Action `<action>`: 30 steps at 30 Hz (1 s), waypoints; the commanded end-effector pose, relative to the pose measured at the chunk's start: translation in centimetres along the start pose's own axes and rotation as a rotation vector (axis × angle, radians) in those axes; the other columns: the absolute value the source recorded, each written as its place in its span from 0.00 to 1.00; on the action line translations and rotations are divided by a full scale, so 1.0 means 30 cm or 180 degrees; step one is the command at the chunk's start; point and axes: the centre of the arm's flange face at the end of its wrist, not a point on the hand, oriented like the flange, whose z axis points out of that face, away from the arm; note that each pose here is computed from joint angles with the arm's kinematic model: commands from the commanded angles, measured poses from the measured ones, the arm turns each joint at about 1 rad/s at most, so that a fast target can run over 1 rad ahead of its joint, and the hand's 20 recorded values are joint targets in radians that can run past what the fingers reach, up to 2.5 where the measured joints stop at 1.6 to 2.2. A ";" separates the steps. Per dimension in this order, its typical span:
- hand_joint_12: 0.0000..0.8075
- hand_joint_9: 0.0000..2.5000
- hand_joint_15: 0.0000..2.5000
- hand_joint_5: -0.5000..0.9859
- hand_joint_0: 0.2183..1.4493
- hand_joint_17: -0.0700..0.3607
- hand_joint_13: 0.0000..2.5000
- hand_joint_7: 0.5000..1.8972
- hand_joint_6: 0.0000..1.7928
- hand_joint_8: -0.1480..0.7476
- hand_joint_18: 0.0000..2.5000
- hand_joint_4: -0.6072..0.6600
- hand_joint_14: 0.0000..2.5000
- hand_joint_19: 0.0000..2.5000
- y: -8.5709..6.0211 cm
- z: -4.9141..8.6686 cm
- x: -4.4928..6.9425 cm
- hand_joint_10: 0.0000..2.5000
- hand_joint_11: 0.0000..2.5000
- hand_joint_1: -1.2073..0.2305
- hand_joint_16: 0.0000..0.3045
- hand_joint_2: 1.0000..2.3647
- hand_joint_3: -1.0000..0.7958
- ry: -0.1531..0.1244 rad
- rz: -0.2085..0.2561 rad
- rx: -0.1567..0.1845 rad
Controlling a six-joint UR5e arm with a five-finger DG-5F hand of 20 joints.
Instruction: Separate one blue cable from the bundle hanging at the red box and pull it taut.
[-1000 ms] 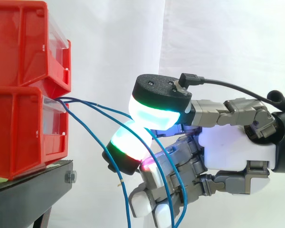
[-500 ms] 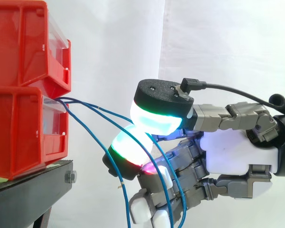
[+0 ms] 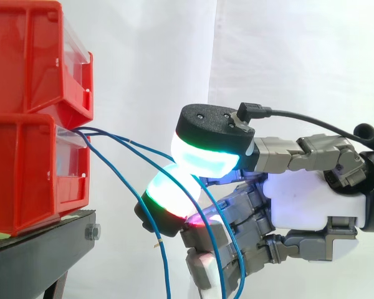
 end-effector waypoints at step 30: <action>0.45 0.37 0.36 0.21 0.35 0.35 0.43 0.47 0.48 0.57 0.34 0.56 0.01 0.19 -0.040 -0.054 0.004 0.01 0.46 0.32 0.12 0.02 0.48 -0.0011 0.1222 0.0461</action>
